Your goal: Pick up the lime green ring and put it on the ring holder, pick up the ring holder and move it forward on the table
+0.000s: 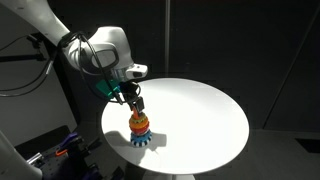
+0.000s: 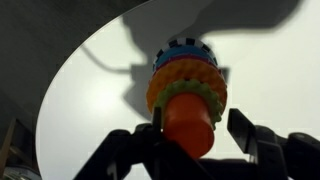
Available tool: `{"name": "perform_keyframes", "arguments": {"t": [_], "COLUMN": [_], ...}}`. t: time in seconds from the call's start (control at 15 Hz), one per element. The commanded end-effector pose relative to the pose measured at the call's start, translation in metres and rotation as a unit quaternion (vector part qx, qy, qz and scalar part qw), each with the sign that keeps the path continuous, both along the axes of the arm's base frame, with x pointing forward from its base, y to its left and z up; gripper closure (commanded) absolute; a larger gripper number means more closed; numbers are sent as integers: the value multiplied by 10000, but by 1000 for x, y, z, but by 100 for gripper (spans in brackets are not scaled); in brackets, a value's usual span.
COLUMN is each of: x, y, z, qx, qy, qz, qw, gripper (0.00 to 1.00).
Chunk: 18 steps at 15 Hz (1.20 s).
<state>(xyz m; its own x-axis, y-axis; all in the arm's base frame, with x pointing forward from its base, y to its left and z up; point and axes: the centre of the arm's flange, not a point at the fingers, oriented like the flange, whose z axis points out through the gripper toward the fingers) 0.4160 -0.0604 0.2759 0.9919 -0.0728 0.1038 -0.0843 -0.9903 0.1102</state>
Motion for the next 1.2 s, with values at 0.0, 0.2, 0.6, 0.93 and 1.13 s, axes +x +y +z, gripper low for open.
{"name": "perform_keyframes", "arguments": {"t": [0.0,0.2,0.6,0.93,1.13], "x": [-12,-14,-15,-18,-22], "y": [-4,-2,6,14,18], "z": [21,36,73,104,119], "qx": [21,79,88,60,120], "qy": [-57,28,129,212,362], "qz": [192,364,431,492,580], "qw": [9998,9993,9990,9985,9976], "gripper": [1,0,0,0,0]}}
